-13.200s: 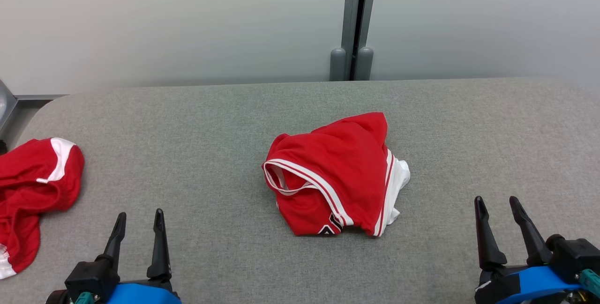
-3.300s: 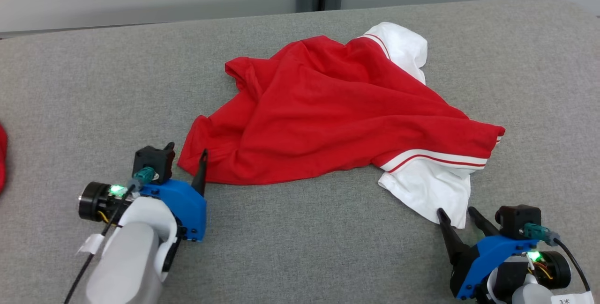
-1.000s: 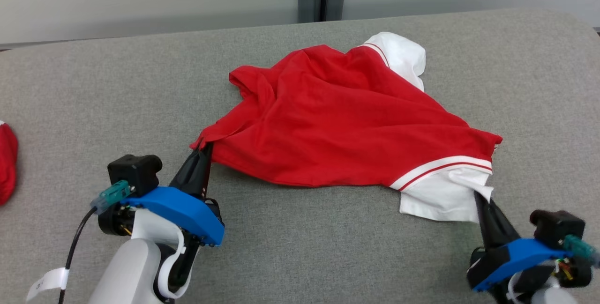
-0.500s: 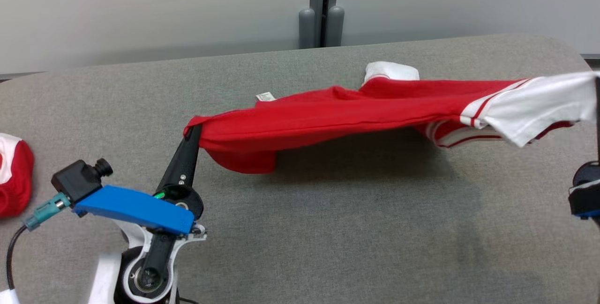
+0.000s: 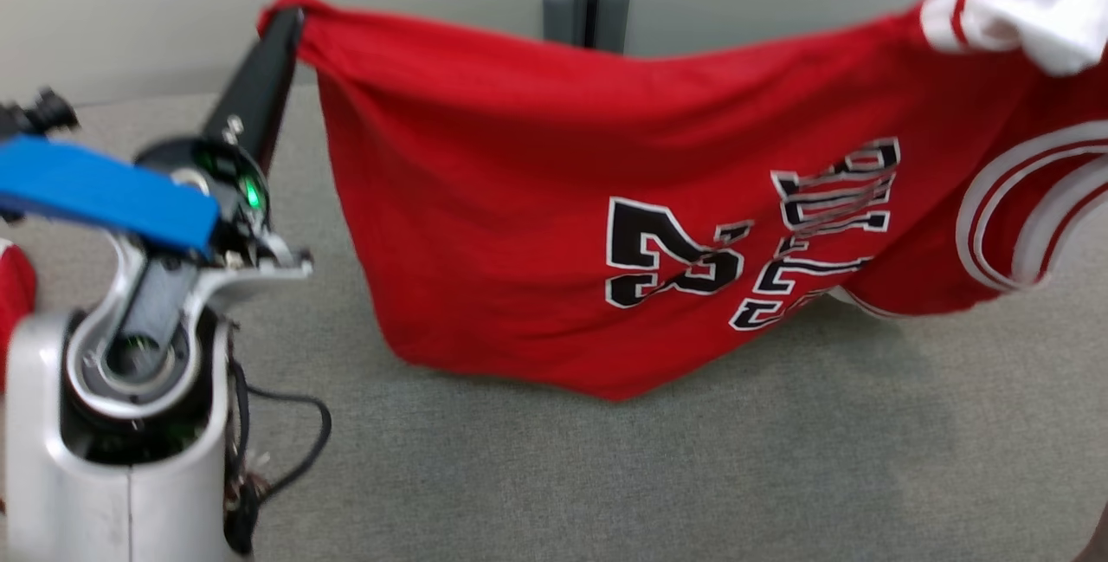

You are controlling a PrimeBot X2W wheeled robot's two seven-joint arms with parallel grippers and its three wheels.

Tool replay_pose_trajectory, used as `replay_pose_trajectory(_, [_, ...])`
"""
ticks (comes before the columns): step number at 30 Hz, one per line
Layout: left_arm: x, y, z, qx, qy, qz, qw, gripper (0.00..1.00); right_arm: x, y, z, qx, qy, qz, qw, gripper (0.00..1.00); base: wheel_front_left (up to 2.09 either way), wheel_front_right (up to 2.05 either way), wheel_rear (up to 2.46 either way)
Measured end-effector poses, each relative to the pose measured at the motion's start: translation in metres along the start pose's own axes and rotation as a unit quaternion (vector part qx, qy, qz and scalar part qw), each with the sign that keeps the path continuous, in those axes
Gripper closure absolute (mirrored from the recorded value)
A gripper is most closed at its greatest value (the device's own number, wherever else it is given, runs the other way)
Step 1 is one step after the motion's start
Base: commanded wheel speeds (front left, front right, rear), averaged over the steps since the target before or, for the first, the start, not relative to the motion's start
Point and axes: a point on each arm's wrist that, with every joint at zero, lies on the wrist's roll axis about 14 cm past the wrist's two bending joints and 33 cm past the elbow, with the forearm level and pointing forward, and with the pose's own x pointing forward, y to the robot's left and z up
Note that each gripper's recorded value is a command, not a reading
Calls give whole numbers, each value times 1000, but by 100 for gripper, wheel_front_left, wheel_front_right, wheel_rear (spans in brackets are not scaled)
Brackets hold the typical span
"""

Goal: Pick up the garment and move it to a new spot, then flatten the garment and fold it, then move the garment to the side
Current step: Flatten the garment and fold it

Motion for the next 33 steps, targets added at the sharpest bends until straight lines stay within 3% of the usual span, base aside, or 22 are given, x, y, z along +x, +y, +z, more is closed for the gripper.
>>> replay_pose_trajectory(5, [42, 26, 20, -7, -18, 33, 999, 100, 50, -10, -36, -4, 53, -1, 999, 100, 0, 0, 0])
replay_pose_trajectory(11, [95, 82, 52, 63, -54, 91, 992, 100, 107, -11, -99, 9, 99, -1, 995, 100, 0, 0, 0])
replay_pose_trajectory(17, [147, 91, 95, 114, -127, 63, 983, 100, 166, 4, -120, 13, 45, 16, 999, 100, 0, 0, 0])
replay_pose_trajectory(21, [170, 73, 117, 139, -173, 21, 975, 100, 195, 21, -98, 4, -42, 36, 998, 100, 0, 0, 0])
replay_pose_trajectory(25, [178, 55, 133, 158, -212, -24, 964, 100, 206, 31, -76, -9, -115, 51, 992, 100, 0, 0, 0])
replay_pose_trajectory(28, [182, 58, 132, 163, -217, -37, 962, 100, 207, 32, -87, -23, -103, 59, 993, 100, 0, 0, 0])
replay_pose_trajectory(30, [183, 76, 126, 174, -208, -26, 962, 100, 205, 24, -109, -40, -72, 57, 995, 100, 0, 0, 0])
replay_pose_trajectory(33, [175, 128, 108, 184, -185, 22, 965, 100, 187, 7, -171, -53, 14, 47, 997, 100, 0, 0, 0])
